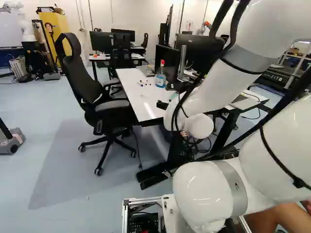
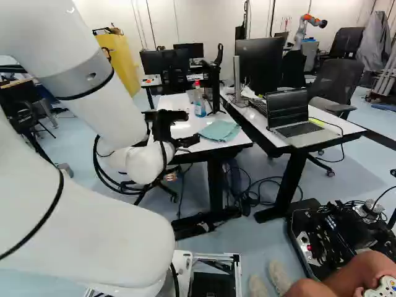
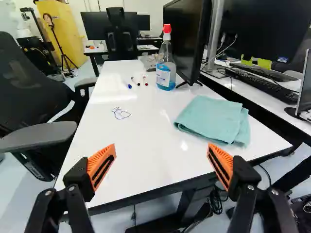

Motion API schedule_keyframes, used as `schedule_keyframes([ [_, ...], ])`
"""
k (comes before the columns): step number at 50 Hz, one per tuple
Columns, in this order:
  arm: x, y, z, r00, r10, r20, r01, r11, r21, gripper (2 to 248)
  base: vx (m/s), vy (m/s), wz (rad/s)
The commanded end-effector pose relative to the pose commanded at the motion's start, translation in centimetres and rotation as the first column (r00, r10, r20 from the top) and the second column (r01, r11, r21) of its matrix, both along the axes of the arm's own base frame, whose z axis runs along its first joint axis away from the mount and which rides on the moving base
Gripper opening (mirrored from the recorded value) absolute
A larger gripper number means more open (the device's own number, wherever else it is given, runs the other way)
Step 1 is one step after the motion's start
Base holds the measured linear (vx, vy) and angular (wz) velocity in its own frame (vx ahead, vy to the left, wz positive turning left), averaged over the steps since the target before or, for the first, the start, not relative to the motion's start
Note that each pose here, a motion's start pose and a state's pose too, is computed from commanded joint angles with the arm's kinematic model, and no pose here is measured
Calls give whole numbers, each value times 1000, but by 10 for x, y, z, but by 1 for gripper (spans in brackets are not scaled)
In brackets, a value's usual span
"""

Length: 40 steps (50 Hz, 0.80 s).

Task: Clean the table with the green towel

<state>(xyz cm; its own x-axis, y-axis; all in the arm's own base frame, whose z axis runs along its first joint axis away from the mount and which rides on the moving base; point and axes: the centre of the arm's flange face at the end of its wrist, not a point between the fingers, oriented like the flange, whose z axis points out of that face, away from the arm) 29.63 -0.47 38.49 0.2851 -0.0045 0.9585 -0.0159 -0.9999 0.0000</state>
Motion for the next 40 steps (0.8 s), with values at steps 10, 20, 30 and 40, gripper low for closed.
schedule_keyframes([
  [10,12,-6,10,1000,-20,17,20,1000,0,247,0,0,0],
  [20,27,-15,19,999,-46,20,46,999,0,247,0,0,0],
  [30,42,-25,28,997,-72,16,72,997,0,247,0,0,0],
  [40,58,-36,34,995,-97,2,97,995,0,247,0,0,0],
])
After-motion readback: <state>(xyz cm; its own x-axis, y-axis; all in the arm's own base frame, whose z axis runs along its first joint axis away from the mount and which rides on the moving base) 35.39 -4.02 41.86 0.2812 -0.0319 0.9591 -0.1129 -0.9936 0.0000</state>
